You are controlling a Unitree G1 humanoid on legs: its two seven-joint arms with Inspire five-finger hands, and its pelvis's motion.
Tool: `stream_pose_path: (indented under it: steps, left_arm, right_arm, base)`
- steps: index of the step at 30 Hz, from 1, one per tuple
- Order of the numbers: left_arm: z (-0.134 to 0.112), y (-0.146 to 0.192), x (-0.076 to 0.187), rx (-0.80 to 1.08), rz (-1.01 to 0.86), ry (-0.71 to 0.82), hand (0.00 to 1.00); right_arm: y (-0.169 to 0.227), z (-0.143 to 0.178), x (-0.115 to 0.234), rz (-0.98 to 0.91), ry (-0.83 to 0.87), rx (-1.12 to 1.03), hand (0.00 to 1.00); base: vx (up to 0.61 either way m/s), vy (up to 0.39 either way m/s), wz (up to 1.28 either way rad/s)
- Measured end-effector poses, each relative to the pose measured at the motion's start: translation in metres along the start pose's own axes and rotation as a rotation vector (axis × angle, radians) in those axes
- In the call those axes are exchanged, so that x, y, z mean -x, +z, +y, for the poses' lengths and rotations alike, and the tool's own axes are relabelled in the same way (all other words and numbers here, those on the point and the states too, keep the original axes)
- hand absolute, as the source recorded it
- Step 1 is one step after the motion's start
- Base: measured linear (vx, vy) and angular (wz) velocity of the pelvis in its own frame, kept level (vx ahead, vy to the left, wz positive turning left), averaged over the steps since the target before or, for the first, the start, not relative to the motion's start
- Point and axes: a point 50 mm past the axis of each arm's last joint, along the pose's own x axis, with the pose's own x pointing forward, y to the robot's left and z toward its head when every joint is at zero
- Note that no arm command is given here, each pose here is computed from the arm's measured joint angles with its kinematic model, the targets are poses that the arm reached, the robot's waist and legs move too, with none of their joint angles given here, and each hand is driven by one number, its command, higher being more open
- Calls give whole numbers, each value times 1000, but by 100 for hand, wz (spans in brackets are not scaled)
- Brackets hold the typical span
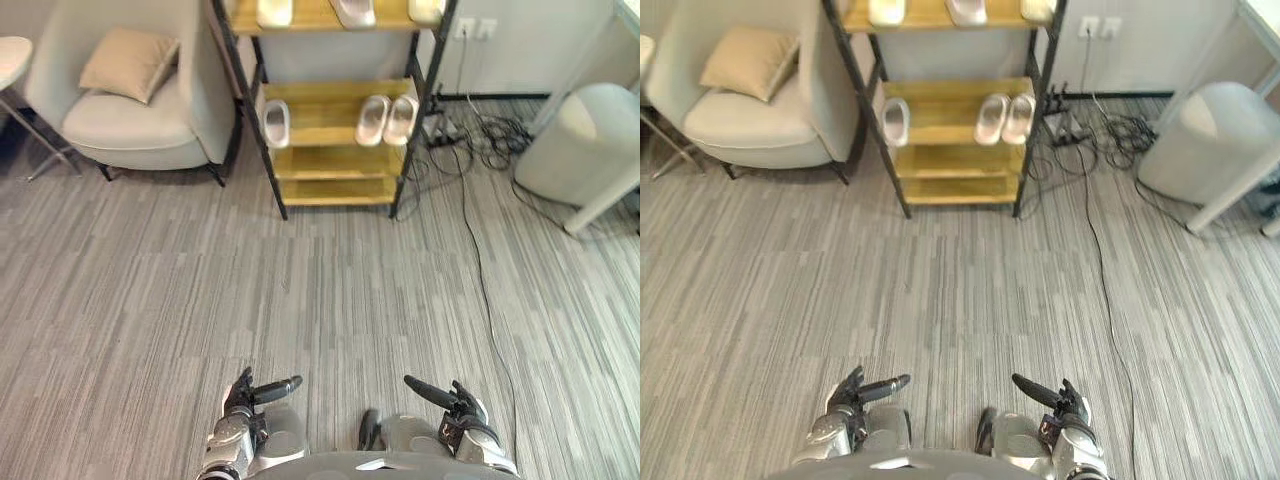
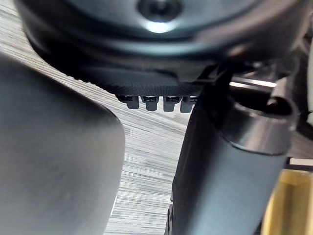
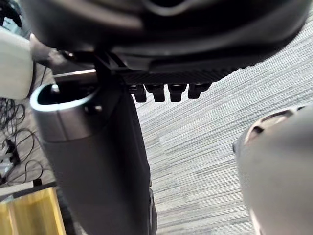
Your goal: Organize the slippers on the shoe rack
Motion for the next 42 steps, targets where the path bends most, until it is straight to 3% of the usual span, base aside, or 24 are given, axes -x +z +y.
stream_pose_path:
  steps: [9, 22, 28, 32, 42]
  left_arm:
    - [5, 11, -5, -46, -16, -5, 100]
    - [16, -18, 1, -110, 103, 26, 100]
    - [1, -31, 5, -62, 142, 4, 100]
    - [5, -23, 4, -11, 108, 16, 100]
    - [7, -9, 0, -58, 46, 6, 100]
  right_arm:
    - [-11, 25, 1, 61, 51, -16, 100]
    - [9, 26, -1, -31, 68, -19, 100]
    - [7, 8, -4, 0, 15, -30, 100]
    - [-12, -6, 3, 33, -24, -40, 100]
    - [-24, 0, 5, 82, -18, -40, 100]
  base:
    - [514, 128, -5]
    - [443, -17, 29]
    - [413, -268, 14]
    - [338, -239, 34]
    - [289, 66, -6]
